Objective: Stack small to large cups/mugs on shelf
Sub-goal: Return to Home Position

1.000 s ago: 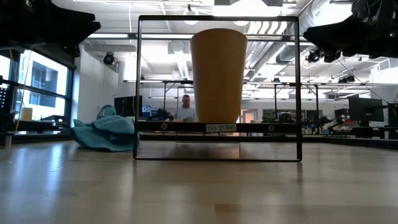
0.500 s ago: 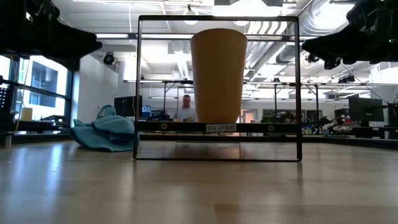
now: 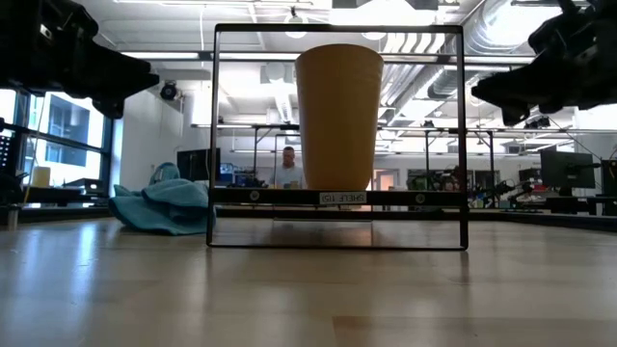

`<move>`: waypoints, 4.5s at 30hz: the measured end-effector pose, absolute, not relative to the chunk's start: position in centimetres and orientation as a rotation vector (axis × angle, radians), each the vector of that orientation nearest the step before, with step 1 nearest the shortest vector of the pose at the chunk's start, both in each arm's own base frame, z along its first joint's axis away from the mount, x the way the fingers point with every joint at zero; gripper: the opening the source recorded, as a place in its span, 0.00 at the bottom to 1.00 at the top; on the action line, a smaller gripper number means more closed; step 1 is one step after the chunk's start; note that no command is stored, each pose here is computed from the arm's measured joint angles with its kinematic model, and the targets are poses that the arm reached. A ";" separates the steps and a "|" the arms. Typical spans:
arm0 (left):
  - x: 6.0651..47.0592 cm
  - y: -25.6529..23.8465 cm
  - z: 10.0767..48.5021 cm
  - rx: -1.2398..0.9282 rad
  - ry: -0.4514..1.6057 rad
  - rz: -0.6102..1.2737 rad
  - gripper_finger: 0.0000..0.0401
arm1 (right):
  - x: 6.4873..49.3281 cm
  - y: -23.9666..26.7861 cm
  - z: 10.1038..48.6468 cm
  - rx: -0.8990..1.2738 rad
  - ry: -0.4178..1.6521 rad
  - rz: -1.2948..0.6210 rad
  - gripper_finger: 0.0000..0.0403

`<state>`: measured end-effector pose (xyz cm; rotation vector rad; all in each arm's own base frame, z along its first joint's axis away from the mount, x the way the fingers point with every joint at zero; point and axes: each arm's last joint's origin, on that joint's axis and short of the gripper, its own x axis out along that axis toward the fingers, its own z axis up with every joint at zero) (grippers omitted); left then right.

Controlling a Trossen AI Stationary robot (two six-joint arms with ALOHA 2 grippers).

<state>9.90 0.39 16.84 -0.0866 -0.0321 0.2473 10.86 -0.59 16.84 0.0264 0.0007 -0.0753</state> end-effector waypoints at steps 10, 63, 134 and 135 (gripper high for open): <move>9.9 0.4 16.8 -0.078 -0.031 0.247 0.33 | 10.8 -0.4 15.6 0.114 0.124 -0.016 0.18; 9.9 0.4 16.9 0.094 -0.011 0.243 0.33 | 10.8 -0.1 15.4 0.039 0.146 0.091 0.18; 9.9 0.4 16.9 0.094 -0.012 0.244 0.33 | 10.7 -0.3 15.4 -0.070 0.160 0.030 0.18; 9.9 0.4 16.9 0.094 -0.012 0.244 0.33 | 10.7 -0.3 15.4 -0.070 0.160 0.030 0.18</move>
